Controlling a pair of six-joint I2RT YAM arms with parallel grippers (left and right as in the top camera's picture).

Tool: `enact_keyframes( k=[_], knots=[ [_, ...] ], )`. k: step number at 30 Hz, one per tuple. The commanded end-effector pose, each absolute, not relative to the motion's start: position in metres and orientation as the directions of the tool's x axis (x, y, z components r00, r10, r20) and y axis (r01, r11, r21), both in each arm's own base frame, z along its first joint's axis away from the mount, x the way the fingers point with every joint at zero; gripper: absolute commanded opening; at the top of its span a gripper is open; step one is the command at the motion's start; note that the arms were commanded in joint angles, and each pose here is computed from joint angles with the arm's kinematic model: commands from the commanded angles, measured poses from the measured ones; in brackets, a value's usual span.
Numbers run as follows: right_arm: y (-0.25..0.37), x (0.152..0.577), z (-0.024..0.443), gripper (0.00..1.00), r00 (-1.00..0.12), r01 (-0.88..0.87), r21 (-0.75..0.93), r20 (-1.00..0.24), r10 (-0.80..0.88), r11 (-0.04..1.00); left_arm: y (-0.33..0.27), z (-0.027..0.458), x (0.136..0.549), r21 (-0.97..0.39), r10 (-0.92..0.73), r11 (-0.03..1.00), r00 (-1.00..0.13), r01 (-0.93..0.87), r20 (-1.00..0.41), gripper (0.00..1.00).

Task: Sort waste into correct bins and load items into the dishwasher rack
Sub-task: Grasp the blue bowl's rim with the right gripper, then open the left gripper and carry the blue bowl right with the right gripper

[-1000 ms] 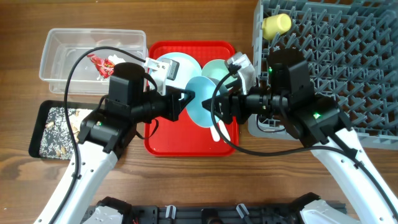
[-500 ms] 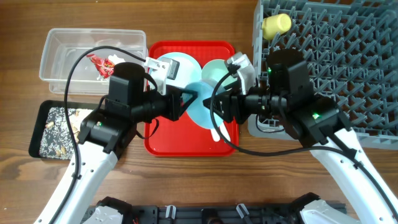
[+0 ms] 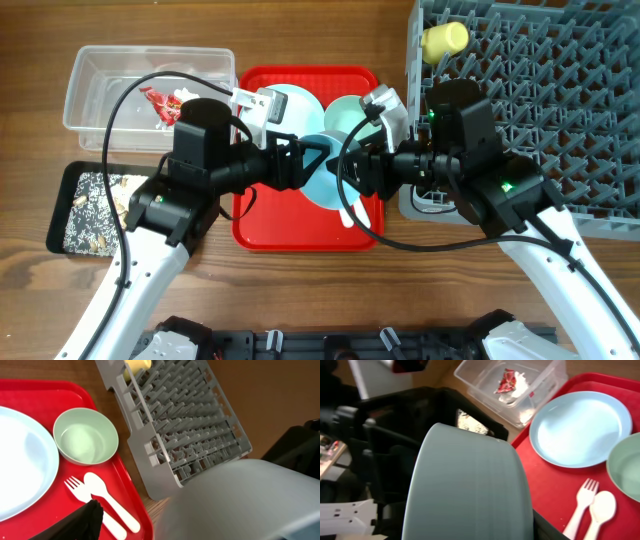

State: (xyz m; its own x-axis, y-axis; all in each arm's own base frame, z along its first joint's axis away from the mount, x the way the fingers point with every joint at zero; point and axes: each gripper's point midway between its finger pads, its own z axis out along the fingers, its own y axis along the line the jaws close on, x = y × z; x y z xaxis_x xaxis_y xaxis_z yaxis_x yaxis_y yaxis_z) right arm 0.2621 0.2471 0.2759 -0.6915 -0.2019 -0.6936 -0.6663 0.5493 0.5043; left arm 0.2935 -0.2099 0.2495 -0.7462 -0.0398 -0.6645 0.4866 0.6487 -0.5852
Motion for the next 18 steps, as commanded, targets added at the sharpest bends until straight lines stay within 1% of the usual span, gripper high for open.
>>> enact_keyframes(
  k=[1,6,11,14,18],
  knots=[
    [0.237,0.278,0.266,0.41,-0.692,-0.623,0.445,-0.697,-0.188,0.643,-0.211,0.264,0.290,-0.576,-0.050,0.631,-0.713,0.520,-0.699,0.77],
    [0.218,0.299,0.259,0.40,-0.692,-0.536,0.367,-0.707,-0.147,0.760,-0.203,0.290,0.285,-0.547,-0.083,0.624,-0.649,0.558,-0.756,0.80],
    [0.195,0.318,0.257,0.40,-0.678,-0.428,0.275,-0.728,-0.105,0.861,-0.186,0.302,0.283,-0.537,-0.121,0.645,-0.621,0.544,-0.775,0.80],
    [0.178,0.330,0.259,0.41,-0.667,-0.338,0.220,-0.742,-0.068,0.915,-0.178,0.305,0.283,-0.536,-0.136,0.657,-0.615,0.530,-0.777,0.81],
    [0.136,0.344,0.271,0.41,-0.624,-0.156,0.063,-0.780,-0.049,0.986,-0.171,0.302,0.282,-0.542,-0.145,0.671,-0.628,0.505,-0.765,0.81]
  ],
)
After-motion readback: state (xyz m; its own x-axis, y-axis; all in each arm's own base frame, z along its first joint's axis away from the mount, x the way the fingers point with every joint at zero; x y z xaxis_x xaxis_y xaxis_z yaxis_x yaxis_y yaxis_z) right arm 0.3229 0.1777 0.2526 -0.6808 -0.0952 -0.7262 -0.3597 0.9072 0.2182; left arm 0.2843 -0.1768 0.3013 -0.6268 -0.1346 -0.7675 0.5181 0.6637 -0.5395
